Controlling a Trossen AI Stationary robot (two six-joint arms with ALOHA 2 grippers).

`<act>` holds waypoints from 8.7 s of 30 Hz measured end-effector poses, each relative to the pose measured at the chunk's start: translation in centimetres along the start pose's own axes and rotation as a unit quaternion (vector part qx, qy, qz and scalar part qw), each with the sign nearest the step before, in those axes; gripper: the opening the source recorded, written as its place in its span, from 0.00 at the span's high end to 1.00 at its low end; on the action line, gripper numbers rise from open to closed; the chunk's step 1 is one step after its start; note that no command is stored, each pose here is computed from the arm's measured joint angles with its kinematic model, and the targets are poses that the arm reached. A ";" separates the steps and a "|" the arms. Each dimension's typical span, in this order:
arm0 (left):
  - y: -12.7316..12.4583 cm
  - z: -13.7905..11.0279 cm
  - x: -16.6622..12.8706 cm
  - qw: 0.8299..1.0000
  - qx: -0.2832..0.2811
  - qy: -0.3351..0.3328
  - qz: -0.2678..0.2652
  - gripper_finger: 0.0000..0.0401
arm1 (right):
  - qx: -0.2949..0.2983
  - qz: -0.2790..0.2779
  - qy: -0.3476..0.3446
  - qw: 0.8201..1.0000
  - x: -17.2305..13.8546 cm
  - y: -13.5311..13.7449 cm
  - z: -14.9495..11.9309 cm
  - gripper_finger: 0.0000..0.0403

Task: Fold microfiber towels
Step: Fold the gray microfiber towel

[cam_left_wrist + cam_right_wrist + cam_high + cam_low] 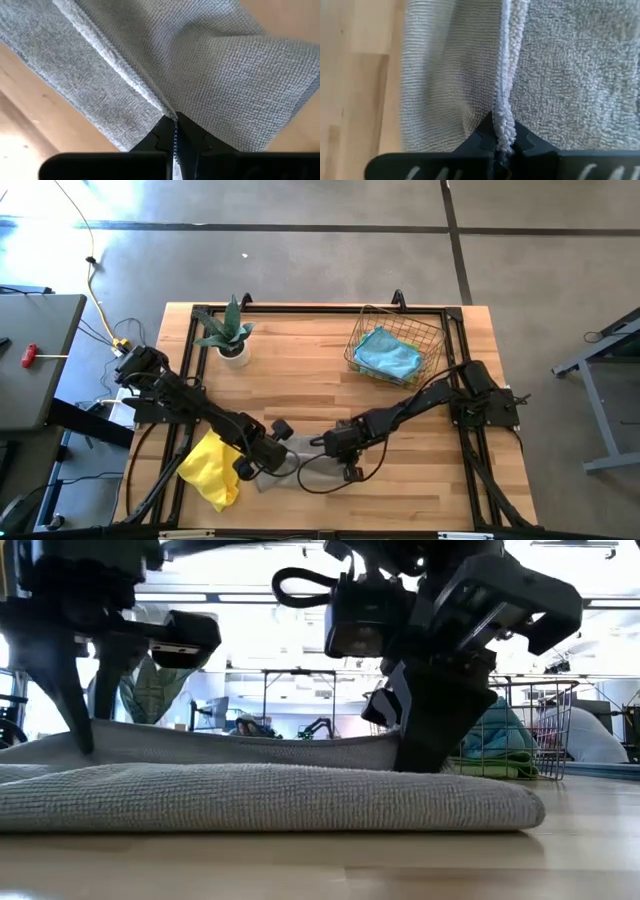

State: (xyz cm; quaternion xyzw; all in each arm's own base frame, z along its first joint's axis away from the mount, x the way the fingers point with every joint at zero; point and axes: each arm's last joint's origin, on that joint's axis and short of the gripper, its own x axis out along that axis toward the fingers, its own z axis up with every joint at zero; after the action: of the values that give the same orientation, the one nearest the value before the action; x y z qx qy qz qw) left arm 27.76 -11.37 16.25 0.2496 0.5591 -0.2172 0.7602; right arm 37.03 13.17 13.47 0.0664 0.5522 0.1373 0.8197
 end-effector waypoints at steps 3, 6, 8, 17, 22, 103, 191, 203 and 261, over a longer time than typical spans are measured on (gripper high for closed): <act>0.4 -0.2 0.0 1.000 0.006 0.004 0.003 1.00 | -0.006 -0.018 0.016 1.000 -0.4 -0.1 0.1 1.00; 0.6 -0.4 0.0 1.000 0.012 0.010 0.004 1.00 | -0.005 -0.049 0.032 0.998 -1.1 -0.4 0.5 1.00; 0.8 -0.5 0.0 1.000 0.019 0.016 0.006 1.00 | -0.009 -0.059 0.040 0.997 -1.5 -0.5 0.8 1.00; 1.3 -1.5 -0.1 0.991 0.078 0.085 0.066 1.00 | -0.005 -0.108 0.054 0.993 -2.1 -2.0 1.0 1.00; 1.7 -1.7 -0.1 0.990 0.078 0.091 0.070 1.00 | 0.003 -0.116 0.057 0.992 -2.2 -2.7 1.0 1.00; 0.4 -1.8 1.2 0.970 -0.127 0.145 0.145 0.67 | 0.130 -0.176 -0.129 0.967 -1.4 3.7 -1.7 0.67; 2.2 -2.1 2.8 0.979 -0.151 0.116 0.074 0.67 | 0.081 -0.294 -0.067 0.950 -4.1 8.1 -5.5 0.69; 2.3 -1.7 2.7 0.982 -0.152 0.092 0.066 0.67 | -0.048 -0.267 -0.037 0.962 -1.2 5.2 -7.3 0.69; -4.4 -1.4 -11.7 0.960 -0.206 -0.158 0.103 0.67 | -0.319 -0.242 -0.105 0.910 -5.2 0.0 6.4 1.00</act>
State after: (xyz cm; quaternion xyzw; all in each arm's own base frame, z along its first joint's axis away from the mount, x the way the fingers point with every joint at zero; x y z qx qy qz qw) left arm 20.78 -13.31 26.56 0.1065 0.4359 -0.0551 0.8920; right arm 41.07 11.85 20.49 -0.3207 0.3891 0.0958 0.8582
